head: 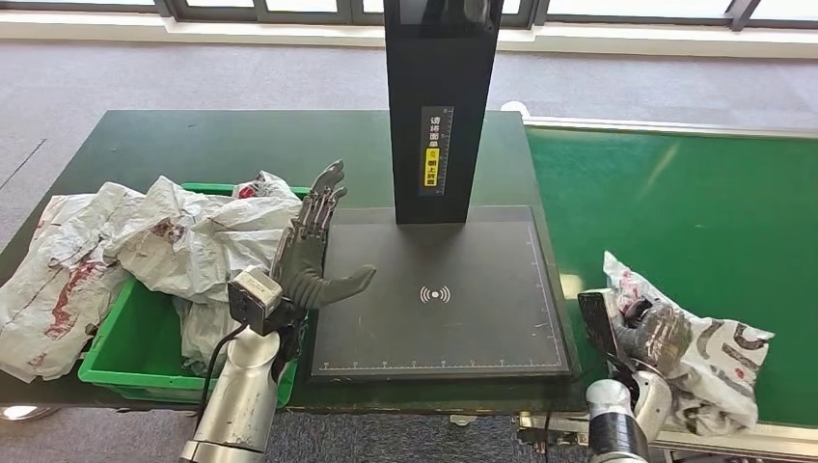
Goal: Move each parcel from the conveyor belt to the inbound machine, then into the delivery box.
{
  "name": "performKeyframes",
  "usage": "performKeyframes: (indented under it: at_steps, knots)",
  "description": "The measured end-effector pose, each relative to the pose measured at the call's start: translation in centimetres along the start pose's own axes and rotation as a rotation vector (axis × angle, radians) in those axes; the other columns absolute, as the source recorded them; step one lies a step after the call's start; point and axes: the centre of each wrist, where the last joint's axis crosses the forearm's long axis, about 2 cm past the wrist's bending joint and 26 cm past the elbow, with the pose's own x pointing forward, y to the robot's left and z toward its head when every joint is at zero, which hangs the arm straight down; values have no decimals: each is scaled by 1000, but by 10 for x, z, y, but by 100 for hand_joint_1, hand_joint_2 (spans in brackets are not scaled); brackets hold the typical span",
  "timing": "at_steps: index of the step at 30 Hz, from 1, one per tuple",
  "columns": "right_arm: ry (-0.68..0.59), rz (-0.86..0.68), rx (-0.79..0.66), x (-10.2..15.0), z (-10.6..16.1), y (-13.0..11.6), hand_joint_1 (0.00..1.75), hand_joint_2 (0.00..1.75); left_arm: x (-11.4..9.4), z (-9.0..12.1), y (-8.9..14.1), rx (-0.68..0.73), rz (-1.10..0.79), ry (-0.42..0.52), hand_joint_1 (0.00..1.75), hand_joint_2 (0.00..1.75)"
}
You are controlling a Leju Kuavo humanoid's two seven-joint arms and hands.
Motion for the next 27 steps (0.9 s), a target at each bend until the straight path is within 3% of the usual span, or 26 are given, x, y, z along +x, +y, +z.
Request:
performKeyframes:
  at_steps: [7, 14, 20, 27]
  knots:
    - [-199, -282, -68, 96, -20, 15, 175, 175, -5, 1, -8, -30, 44, 12, 0, 175]
    - [-384, -424, -85, 166, -28, 20, 175, 175, -7, 1, -12, -39, 54, 22, 0, 175]
    - [-469, -518, -24, 199, -24, 27, 175, 175, -10, 1, -16, -45, 48, 32, 0, 175]
    - [-530, -564, 52, 218, -13, 35, 175, 175, -12, 2, -19, -51, 50, 43, 0, 175]
